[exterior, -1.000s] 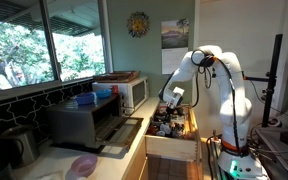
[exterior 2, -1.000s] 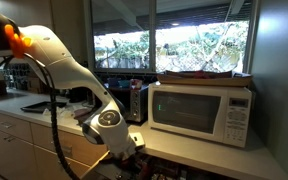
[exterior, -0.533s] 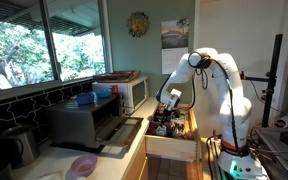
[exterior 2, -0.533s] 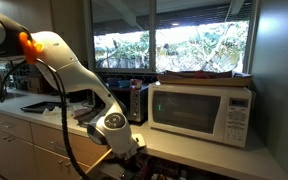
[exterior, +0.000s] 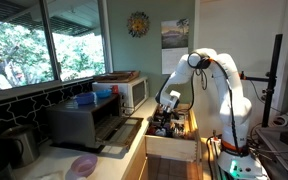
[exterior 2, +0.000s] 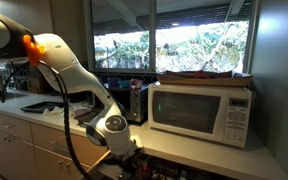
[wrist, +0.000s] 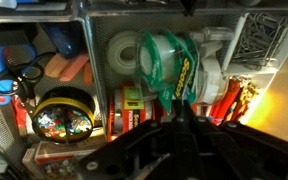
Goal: Put the green packet in the drawer
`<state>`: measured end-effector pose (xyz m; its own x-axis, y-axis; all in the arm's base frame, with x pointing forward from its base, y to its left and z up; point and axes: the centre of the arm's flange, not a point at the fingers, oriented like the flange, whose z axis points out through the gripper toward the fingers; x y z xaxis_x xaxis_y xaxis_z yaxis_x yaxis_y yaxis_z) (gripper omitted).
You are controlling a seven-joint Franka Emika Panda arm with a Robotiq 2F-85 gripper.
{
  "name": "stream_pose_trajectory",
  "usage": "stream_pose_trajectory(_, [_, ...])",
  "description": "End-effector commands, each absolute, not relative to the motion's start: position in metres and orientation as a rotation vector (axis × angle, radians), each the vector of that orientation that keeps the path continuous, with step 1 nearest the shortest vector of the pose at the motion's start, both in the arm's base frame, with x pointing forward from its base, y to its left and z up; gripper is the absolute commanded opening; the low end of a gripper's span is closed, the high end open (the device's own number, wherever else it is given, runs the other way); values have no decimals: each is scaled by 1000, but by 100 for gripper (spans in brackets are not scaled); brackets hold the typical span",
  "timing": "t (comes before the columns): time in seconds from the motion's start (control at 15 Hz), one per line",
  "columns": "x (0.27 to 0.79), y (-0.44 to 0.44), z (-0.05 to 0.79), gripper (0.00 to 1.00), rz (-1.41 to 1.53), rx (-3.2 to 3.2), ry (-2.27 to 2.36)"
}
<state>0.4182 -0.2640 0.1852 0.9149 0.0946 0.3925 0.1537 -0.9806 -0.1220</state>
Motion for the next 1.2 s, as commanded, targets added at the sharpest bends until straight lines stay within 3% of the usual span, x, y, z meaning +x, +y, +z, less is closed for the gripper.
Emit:
stream_pose_trajectory(0.0, [411, -265, 188, 32, -554, -2914, -212])
stream_pose_trajectory(0.6, [359, -252, 299, 99, -488, -3002, -425])
stream_pose_trajectory(1.0, [303, -232, 376, 100, -725, -2781, -750])
stream_pose_trajectory(1.07, [340, -248, 335, 100, -617, -2855, -691])
stream_pose_trajectory(1.13, [334, -246, 350, 99, -668, -2829, -718])
